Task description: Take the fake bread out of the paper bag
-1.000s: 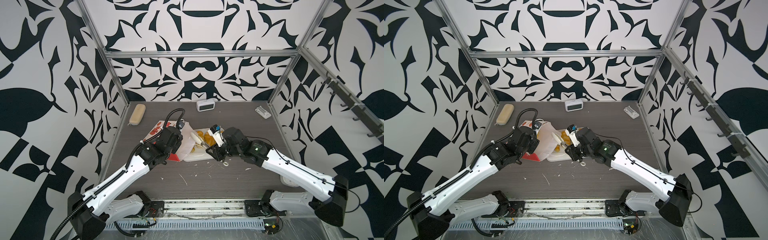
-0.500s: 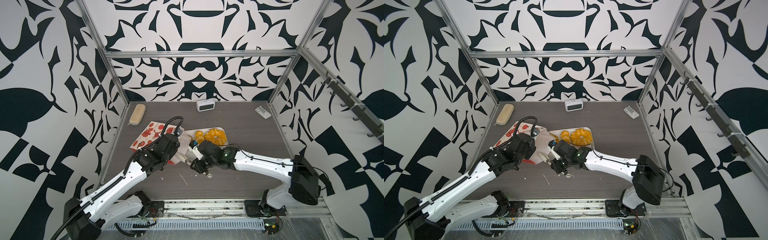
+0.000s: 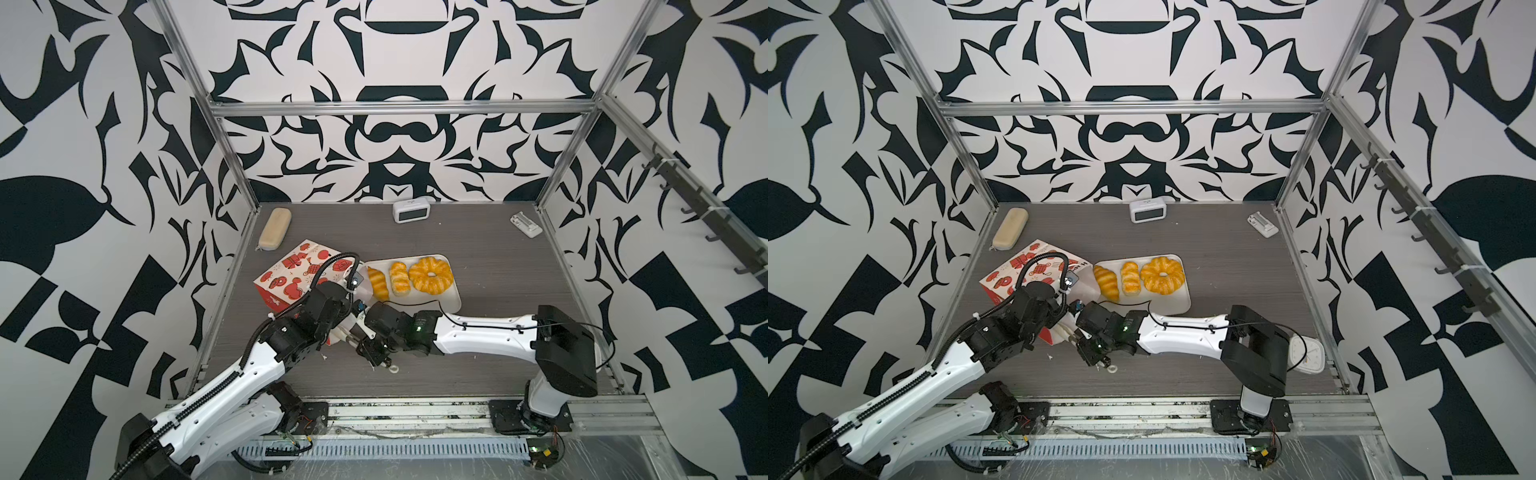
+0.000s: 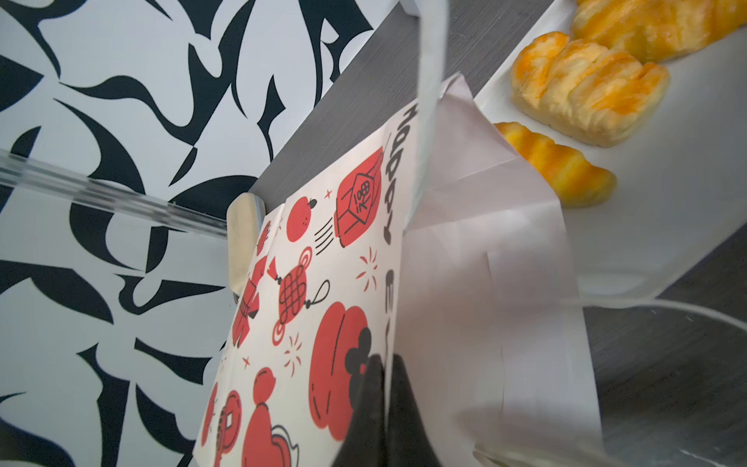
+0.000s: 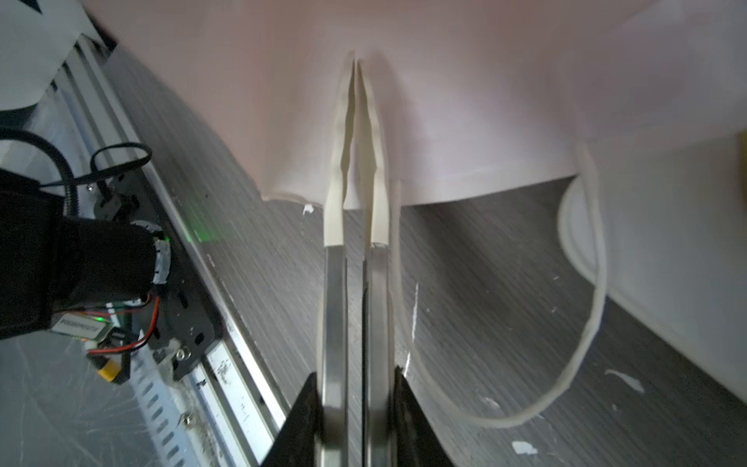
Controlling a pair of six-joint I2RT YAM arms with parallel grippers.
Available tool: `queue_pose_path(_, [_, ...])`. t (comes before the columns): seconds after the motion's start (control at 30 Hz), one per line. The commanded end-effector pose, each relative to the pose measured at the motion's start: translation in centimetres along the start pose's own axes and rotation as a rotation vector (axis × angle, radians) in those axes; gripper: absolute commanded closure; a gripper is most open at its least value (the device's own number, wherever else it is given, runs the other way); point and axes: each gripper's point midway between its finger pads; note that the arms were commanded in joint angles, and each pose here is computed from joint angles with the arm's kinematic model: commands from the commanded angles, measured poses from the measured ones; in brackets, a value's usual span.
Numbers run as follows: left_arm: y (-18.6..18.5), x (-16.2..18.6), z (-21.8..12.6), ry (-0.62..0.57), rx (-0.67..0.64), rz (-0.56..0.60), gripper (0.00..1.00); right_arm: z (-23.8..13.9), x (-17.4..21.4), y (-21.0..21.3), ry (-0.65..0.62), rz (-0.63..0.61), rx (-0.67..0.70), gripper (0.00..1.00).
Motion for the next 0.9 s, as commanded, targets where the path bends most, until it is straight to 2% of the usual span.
queue_pose_path(0.0, [-0.1,-1.1,-0.4,-0.082,0.018,-0.011,1.00,-1.9,-4.1,0.0,-0.173,0.022,0.028,0.70])
queue_pose_path(0.27, [0.0,0.1,-1.5,-0.090,0.022,-0.047,1.00,-2.6,-5.2,-2.4,-0.254,0.123,0.083,0.71])
queue_pose_path(0.5, [0.0,0.8,-2.1,-0.096,0.035,-0.067,1.00,-1.2,-5.9,-2.1,-0.217,0.189,-0.053,0.70])
queue_pose_path(0.67, [-0.3,0.9,-2.2,-0.099,0.050,-0.071,1.00,-0.8,-7.7,-1.8,-0.228,0.249,-0.137,0.69])
queue_pose_path(0.87, [-0.7,0.9,-2.3,-0.102,0.072,-0.066,1.00,0.0,-9.3,-1.8,-0.227,0.289,-0.163,0.63])
Point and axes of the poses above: each gripper's point midway between its finger pads, its own z axis out along the fingers, its own y axis along the line the jaws close on, x = y × z, and after that the axes turned 3 degrees about -z, right-handed
